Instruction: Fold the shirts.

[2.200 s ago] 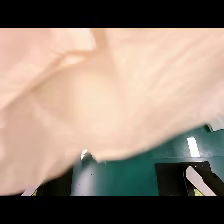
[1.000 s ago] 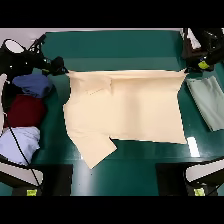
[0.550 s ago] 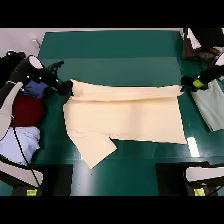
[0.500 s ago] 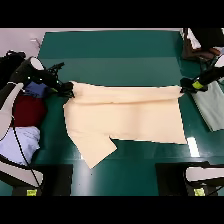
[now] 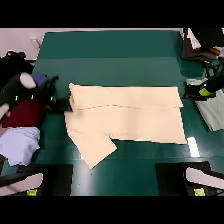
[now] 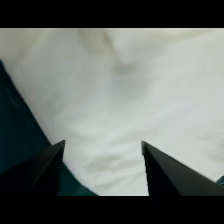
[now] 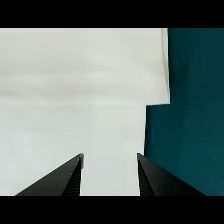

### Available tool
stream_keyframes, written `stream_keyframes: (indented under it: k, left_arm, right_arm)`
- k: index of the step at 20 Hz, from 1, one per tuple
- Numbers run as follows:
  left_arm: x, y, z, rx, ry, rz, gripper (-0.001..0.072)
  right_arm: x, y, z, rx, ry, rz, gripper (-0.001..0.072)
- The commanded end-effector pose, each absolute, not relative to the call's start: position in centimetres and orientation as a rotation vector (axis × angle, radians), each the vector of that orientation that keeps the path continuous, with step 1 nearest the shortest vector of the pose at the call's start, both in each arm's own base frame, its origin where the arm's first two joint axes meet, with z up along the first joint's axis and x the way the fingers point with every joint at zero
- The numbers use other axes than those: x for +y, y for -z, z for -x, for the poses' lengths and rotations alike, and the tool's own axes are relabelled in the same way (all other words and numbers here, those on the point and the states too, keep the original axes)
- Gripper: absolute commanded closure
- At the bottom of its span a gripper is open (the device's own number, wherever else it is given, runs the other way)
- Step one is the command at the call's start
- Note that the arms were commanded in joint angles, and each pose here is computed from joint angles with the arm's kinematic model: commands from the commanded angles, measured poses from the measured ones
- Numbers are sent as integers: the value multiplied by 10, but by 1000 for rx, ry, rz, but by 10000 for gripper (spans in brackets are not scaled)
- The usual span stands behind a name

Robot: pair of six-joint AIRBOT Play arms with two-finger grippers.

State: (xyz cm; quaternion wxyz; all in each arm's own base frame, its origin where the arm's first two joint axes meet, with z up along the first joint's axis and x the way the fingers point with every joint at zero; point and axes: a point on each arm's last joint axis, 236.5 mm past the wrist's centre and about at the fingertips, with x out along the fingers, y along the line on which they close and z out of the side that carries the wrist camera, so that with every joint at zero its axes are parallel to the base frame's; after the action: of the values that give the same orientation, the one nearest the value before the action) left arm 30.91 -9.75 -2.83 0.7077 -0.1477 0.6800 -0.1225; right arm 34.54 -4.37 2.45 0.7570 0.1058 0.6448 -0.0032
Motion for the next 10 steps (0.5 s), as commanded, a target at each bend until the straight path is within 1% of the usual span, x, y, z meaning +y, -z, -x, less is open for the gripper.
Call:
stream_keyframes:
  k: [1, 3, 7, 10]
  left_arm:
    - [-106, 60, -219, 1574, 248, 431, 158]
    - [-122, 71, -193, 1564, 268, 540, 158]
    - [-144, 81, -189, 1492, 316, 670, 159]
    - [-166, 80, -192, 1449, 375, 653, 160]
  right_arm:
    - [-42, -32, -329, 1350, 20, -216, 326]
    - [-41, -34, -325, 1342, 20, -214, 326]
    - [-41, -38, -325, 1329, 21, -212, 331]
    - [-40, -37, -322, 1344, 19, -213, 331]
